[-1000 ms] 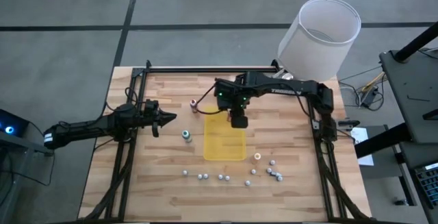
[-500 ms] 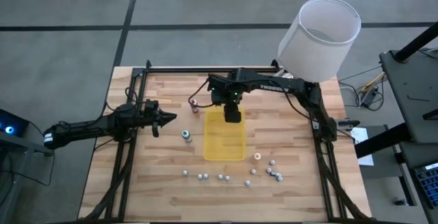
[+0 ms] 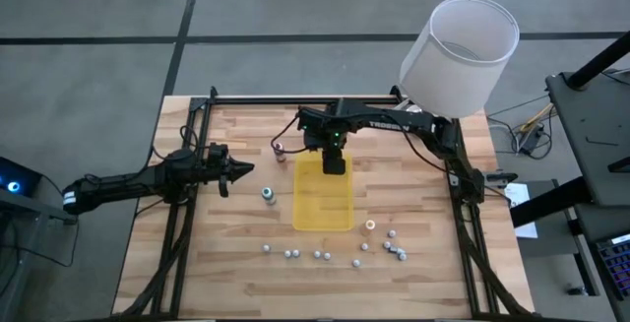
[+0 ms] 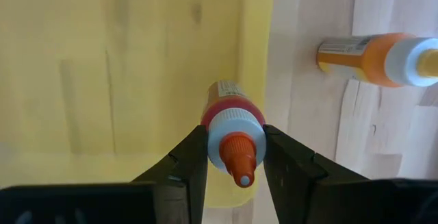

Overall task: Pick & Place food coloring
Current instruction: Put the large orange food coloring bottle into the bin

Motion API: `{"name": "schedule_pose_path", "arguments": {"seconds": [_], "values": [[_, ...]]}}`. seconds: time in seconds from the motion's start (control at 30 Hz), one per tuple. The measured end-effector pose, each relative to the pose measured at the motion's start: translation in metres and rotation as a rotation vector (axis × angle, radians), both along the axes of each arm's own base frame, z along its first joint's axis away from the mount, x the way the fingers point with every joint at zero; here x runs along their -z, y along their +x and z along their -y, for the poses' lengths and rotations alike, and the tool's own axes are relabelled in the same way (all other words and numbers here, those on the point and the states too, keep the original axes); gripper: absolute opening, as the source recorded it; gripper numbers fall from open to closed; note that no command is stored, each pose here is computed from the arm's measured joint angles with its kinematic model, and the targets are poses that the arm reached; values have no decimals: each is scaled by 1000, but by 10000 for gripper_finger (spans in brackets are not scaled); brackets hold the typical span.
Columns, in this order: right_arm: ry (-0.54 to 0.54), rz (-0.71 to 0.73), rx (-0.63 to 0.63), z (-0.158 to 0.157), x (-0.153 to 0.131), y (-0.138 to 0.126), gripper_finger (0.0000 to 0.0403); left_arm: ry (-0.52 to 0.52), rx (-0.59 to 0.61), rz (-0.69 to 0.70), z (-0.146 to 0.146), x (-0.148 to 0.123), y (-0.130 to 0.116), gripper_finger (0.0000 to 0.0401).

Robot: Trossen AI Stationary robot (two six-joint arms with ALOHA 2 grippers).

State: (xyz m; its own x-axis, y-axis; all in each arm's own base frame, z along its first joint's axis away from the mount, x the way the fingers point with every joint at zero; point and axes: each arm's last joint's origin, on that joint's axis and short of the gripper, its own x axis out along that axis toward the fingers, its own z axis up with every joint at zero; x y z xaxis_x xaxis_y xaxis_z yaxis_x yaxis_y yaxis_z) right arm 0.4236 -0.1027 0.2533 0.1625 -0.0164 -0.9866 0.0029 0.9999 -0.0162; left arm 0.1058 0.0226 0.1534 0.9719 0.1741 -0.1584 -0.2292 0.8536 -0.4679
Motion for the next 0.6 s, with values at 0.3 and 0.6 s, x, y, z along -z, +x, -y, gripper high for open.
{"name": "schedule_pose_path", "arguments": {"seconds": [0.3,0.6], "values": [[9,-23,27,3,18,-2,109,0,0,0,0,0,0,0],[8,11,59,4,27,1,109,0,0,0,0,0,0,0]]}}
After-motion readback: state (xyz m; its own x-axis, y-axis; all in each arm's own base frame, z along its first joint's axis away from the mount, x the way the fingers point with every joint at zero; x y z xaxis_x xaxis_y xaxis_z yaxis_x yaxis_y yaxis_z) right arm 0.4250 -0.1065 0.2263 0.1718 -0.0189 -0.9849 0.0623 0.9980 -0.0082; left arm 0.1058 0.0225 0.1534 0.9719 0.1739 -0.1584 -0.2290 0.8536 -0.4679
